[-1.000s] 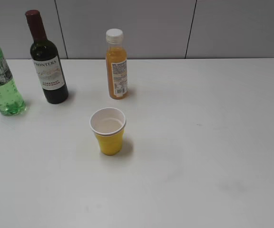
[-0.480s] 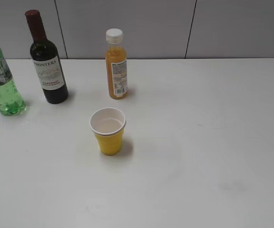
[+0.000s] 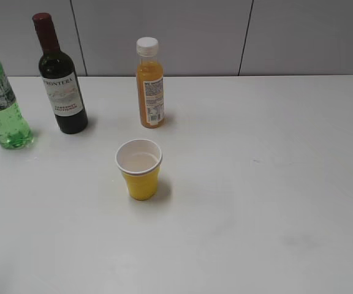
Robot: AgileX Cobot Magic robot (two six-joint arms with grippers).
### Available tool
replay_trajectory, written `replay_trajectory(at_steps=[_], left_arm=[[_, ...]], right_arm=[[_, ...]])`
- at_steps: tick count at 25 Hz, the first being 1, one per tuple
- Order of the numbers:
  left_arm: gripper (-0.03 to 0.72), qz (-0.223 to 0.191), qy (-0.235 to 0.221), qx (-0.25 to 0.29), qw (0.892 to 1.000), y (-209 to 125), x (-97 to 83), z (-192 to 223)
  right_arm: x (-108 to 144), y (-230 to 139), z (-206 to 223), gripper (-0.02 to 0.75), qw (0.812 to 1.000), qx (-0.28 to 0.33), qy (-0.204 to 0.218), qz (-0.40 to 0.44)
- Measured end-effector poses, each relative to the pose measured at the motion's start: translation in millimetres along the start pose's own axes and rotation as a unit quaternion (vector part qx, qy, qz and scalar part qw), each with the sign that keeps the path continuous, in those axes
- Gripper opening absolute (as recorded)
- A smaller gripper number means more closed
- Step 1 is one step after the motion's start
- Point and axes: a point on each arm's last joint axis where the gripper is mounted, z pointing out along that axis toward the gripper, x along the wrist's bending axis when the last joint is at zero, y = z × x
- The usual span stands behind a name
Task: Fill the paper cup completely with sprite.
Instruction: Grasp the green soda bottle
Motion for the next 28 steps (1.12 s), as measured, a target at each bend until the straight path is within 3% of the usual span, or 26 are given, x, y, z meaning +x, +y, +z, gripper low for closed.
replay_trajectory(at_steps=[14, 28], left_arm=[[0.588, -0.017, 0.02, 0.015, 1.0, -16.2, 3.9, 86.2], [0.588, -0.027, 0.051, 0.07, 0.996, -88.1, 6.3, 169.3]], right_arm=[[0.0, 0.0, 0.0, 0.585, 1.0, 0.0, 0.0, -0.001], [0.0, 0.0, 0.0, 0.585, 1.0, 0.0, 0.0, -0.001]])
